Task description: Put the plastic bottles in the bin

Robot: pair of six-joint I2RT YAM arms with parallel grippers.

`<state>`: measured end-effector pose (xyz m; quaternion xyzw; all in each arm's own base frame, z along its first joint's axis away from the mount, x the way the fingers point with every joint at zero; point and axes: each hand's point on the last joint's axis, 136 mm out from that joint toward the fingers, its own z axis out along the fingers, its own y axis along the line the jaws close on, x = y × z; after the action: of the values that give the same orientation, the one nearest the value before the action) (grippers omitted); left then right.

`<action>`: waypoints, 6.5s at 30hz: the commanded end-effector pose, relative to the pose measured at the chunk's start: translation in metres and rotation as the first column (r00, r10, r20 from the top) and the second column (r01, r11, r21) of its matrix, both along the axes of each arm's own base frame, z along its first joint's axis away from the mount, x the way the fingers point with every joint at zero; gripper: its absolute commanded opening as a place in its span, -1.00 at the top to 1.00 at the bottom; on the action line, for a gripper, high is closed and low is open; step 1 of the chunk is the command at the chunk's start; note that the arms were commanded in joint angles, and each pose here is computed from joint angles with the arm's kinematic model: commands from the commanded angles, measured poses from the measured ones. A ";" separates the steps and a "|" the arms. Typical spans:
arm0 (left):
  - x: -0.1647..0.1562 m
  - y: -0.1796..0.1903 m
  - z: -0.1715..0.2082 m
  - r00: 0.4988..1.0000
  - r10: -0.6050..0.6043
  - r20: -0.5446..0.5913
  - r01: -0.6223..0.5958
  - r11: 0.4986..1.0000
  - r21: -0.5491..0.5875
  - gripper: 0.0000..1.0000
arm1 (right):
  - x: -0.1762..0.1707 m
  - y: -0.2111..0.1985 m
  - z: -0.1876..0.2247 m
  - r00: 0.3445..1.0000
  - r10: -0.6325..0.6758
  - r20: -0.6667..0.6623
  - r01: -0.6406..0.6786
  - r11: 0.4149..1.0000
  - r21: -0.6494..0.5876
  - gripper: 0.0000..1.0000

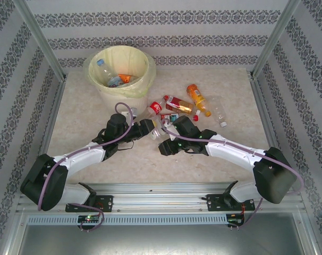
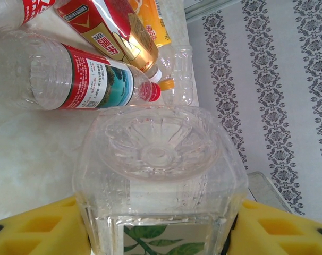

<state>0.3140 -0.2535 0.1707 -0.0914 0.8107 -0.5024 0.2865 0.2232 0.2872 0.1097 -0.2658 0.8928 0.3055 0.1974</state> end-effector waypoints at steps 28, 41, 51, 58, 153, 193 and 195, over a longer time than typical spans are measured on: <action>0.008 0.042 0.189 0.958 0.072 0.276 -0.126 0.975 0.183 -0.12 | -0.030 -0.049 0.257 0.880 -0.189 0.437 -0.004 0.915 0.404 -0.96; 0.113 0.126 0.252 0.876 0.419 0.238 -0.437 0.899 0.025 -0.10 | -0.031 -0.071 0.298 0.797 -0.288 0.531 0.015 0.888 0.459 -0.96; 0.180 0.154 0.246 0.811 0.564 0.158 -0.544 0.825 -0.153 -0.09 | -0.019 -0.059 0.305 0.784 -0.244 0.571 -0.011 0.914 0.406 -0.96; 0.204 0.154 0.256 0.798 0.585 0.146 -0.531 0.796 -0.291 -0.09 | -0.017 -0.049 0.311 0.784 -0.201 0.587 -0.058 0.918 0.392 -0.96; 0.160 0.168 0.248 0.820 0.233 0.523 -0.469 0.797 0.381 -0.76 | 0.038 -0.070 0.203 0.864 -0.224 0.450 0.195 0.974 0.111 -0.96; 0.040 0.024 0.082 0.976 -0.111 0.187 0.043 0.941 0.335 -1.00 | 0.168 -0.087 -0.012 0.995 -0.055 0.081 0.071 0.977 -0.203 -0.97; 0.041 0.022 0.079 0.977 -0.112 0.181 0.046 0.942 0.334 -1.00 | 0.175 -0.093 -0.018 0.993 -0.052 0.110 0.077 0.967 -0.244 -0.97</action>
<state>0.3510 -0.2226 0.2391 0.0356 0.8666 -0.3624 0.3413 0.3946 0.2006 0.0941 -0.2377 0.9254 0.1980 0.2188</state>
